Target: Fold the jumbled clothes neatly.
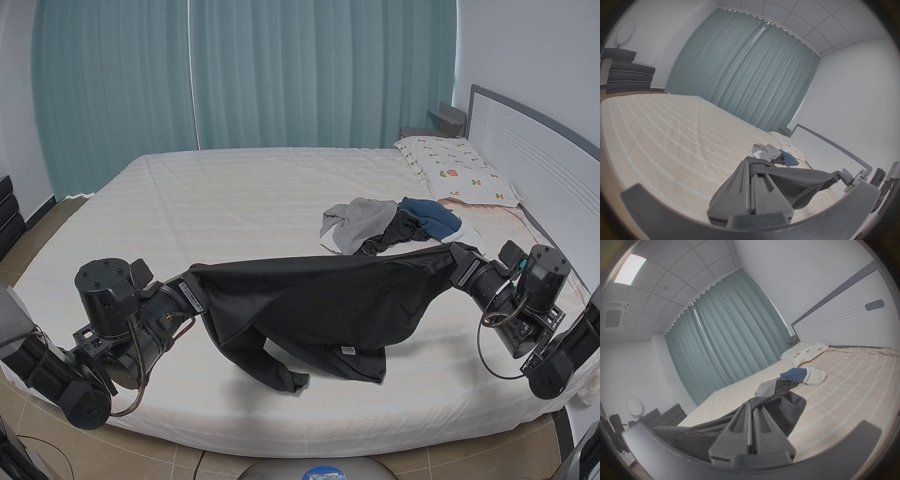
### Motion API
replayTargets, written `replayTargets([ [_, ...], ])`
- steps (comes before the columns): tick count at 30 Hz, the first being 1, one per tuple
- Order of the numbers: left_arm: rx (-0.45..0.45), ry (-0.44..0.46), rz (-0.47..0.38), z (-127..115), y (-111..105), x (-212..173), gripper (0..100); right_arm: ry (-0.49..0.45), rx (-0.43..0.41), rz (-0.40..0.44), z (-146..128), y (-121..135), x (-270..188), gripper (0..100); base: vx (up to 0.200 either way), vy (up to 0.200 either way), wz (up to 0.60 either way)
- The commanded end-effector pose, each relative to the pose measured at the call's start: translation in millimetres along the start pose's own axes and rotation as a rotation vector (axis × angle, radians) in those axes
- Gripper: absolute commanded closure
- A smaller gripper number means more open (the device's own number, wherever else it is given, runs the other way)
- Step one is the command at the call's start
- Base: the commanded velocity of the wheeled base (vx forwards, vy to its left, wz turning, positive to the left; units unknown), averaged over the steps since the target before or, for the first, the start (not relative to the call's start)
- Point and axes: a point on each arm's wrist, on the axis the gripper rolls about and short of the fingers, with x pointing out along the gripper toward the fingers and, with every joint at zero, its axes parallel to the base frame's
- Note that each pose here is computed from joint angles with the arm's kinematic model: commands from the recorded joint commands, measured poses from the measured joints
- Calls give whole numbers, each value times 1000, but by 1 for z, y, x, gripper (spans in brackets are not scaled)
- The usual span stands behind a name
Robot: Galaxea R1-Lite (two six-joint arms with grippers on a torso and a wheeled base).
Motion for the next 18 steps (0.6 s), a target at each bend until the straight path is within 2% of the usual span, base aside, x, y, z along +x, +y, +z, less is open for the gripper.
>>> replayTargets([
  [1,-3,-6,-3,2,0,-1,100,4,-1,2,-2,0,1,100,0,200,0],
  [18,-1,-3,-2,0,0,-1,100,11,4,6,-4,0,1,100,0,200,0],
])
